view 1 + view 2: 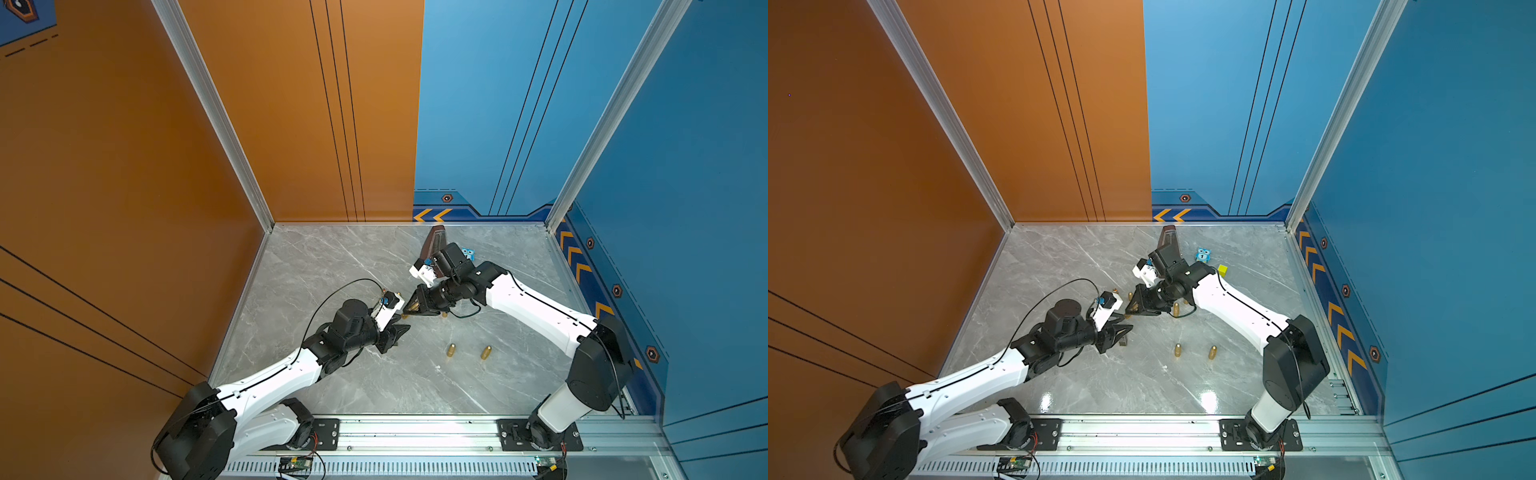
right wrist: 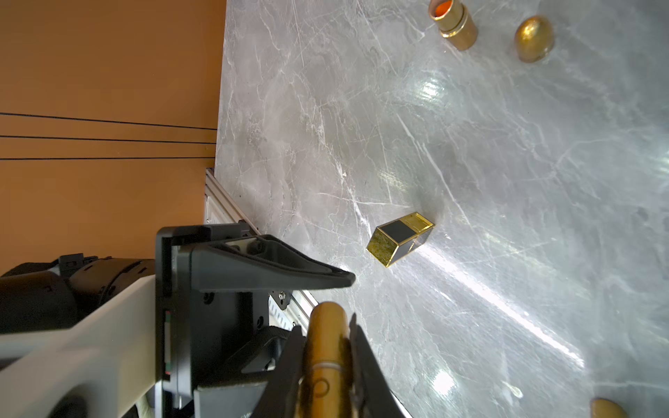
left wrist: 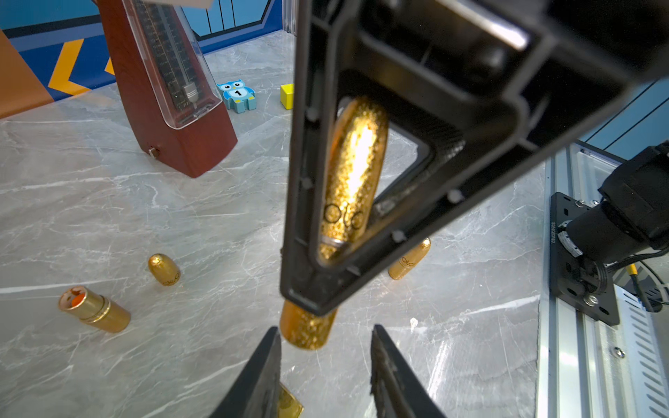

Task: Open the lipstick cap
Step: Open the cover of the lipstick.

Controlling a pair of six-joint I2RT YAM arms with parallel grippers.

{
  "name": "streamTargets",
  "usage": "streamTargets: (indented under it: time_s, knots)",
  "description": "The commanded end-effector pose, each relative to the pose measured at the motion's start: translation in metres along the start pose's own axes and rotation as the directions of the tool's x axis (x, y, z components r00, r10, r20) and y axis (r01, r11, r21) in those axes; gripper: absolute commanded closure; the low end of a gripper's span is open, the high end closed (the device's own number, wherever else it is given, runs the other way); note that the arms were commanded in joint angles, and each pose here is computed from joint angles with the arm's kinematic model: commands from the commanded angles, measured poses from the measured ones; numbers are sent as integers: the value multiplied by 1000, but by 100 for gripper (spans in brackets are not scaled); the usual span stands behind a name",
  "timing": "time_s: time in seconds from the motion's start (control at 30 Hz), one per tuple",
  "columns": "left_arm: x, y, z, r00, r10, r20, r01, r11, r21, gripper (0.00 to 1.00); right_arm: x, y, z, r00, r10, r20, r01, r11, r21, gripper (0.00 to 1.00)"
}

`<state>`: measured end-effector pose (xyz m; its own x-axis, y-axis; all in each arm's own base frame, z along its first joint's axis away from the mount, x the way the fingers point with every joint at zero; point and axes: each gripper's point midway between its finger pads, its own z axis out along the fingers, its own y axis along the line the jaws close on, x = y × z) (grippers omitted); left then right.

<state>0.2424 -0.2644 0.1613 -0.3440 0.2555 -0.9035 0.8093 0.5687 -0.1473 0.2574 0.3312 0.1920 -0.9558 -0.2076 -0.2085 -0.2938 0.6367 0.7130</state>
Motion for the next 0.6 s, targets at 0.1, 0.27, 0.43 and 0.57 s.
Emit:
streamTargets:
  time_s: [0.1,0.27,0.43,0.57]
  knots:
    - [-24,-2,0,998,19,62,-19,1000,14,65,-2,14,-4,1000,-2,15,3,998,-59,85]
    - [-29,-1,-2,997,20,79,-20,1000,0,68,-1,9,-1,1000,11,10,-10,999,-53,86]
    - [-30,4,-5,995,20,94,-17,999,-30,68,0,8,-1,1000,20,6,-19,998,-54,86]
    - [-33,9,-8,994,19,106,-13,998,-57,68,1,10,-3,1000,18,6,-17,998,-61,86]
